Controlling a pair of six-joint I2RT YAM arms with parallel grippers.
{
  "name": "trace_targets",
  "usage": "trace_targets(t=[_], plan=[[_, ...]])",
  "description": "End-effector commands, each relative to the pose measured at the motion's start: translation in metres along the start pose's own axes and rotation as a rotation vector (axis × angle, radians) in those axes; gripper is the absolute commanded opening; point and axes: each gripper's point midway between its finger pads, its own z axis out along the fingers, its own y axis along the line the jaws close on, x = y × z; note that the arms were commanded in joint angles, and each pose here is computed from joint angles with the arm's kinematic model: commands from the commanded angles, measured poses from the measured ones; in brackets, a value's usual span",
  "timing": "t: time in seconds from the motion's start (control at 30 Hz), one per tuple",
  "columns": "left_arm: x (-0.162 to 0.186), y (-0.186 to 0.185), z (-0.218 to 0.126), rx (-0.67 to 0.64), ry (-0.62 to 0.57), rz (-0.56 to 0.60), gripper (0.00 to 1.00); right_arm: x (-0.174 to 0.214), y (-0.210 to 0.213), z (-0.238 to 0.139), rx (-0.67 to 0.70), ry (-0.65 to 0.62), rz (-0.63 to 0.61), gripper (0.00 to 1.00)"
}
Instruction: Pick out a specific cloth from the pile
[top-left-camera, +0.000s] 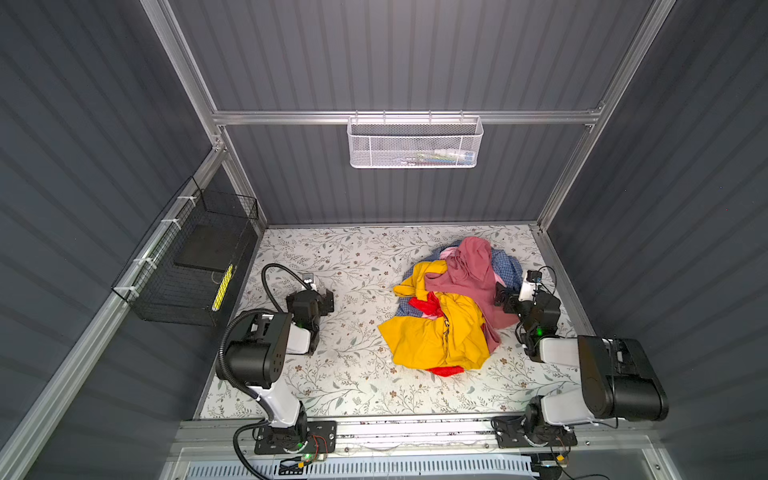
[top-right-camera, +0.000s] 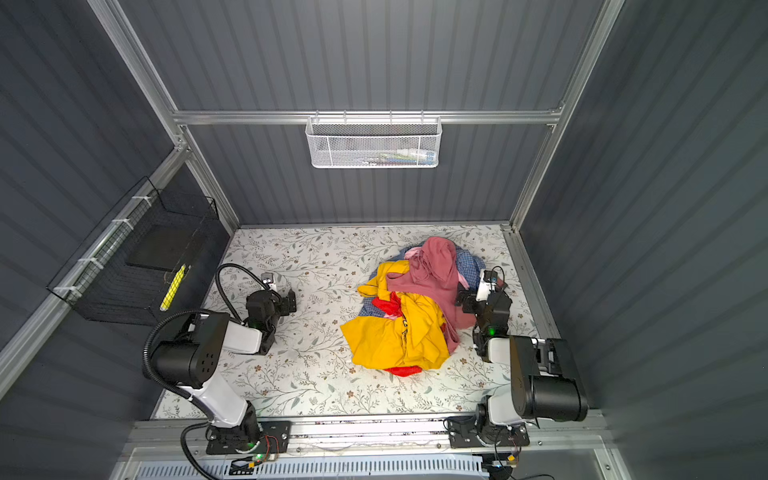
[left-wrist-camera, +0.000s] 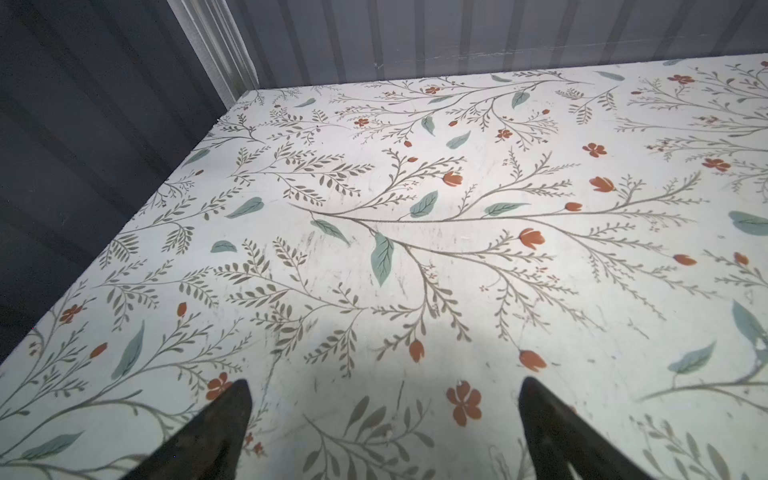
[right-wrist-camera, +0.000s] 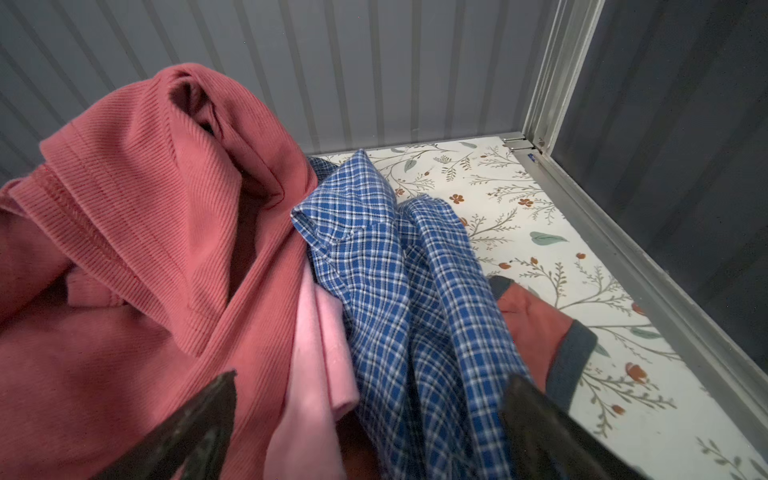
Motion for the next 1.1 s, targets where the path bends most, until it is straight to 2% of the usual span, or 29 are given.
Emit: trace_targets(t=[0.0, 0.4, 0.93, 1.0, 1.07], plan=[[-0.005, 0.000, 0.003, 0.003, -0.014, -0.014, 1.00, -0.008, 0.000, 0.002, 0.008, -0.019, -0.007, 0.99], [-0.006, 0.000, 0.003, 0.003, -0.015, -0.014, 1.00, -0.007, -0.008, 0.004, 0.045, -0.013, 0.009, 0.99], [-0.005, 0.000, 0.003, 0.007, -0.010, -0.014, 1.00, -0.009, -0.007, 0.000, 0.014, -0.029, 0.029, 0.99], [-0.015, 0.006, 0.001, -0.027, -0.027, -0.021, 1.00, -0.013, -0.013, -0.002, 0.037, -0.044, 0.048, 0.99], [-0.031, 0.014, 0.000, -0.070, 0.035, -0.038, 1.00, -0.021, -0.020, -0.007, 0.068, -0.043, 0.071, 0.99]])
